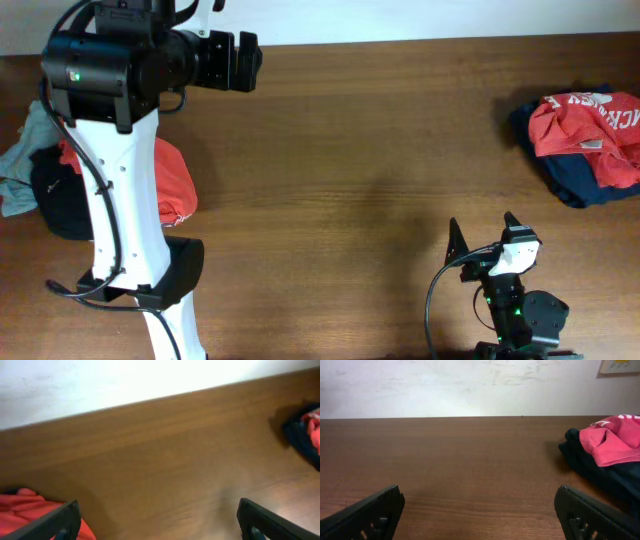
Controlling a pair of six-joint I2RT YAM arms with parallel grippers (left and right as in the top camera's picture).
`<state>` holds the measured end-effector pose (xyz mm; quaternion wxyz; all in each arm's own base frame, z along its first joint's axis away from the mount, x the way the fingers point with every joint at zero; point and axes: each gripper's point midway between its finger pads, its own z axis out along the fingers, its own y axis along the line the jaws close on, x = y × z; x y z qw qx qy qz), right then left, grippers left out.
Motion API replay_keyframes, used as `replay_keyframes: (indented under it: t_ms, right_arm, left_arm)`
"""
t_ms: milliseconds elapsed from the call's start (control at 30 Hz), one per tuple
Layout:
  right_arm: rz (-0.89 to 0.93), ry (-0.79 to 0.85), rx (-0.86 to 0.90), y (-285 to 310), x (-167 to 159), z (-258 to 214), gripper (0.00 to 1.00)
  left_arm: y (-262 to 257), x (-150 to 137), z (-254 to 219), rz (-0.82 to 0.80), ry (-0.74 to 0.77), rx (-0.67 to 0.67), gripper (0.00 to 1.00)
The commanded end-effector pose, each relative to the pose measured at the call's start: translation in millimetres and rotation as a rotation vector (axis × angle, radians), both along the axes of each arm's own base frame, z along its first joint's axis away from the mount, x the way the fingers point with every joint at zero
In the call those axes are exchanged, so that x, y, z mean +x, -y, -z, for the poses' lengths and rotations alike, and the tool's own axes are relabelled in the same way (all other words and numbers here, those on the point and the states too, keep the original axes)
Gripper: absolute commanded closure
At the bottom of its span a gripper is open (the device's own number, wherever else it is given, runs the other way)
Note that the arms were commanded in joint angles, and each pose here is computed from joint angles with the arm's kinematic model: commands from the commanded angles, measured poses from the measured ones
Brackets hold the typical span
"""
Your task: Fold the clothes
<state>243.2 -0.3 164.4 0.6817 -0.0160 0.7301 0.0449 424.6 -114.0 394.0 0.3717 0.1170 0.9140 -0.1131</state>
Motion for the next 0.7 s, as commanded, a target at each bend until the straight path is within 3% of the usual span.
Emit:
replay_keyframes:
  t_ms: [0, 133, 267, 467, 667]
  right_arm:
    - [0.011, -0.004, 0.007, 2, 1, 4, 0.01]
    - [0.011, -0.004, 0.007, 2, 1, 4, 0.01]
    - [0.011, -0.004, 0.007, 2, 1, 4, 0.01]
    - [0.011, -0.004, 0.007, 2, 1, 4, 0.01]
    - [0.011, -0.004, 0.007, 2, 1, 4, 0.01]
  left_arm:
    - [-12, 19, -10, -0.062, 0.084, 0.058, 0.01]
    - [-18, 30, -40, -0.096, 0.249, 0.045, 0.01]
    - [-39, 20, -42, -0.133, 0.417, 0.026, 0.01]
    - [-56, -16, 16, -0.109, 0.539, 0.104, 0.01]
    - [-63, -66, 91, -0.115, 0.629, 0.092, 0.01]
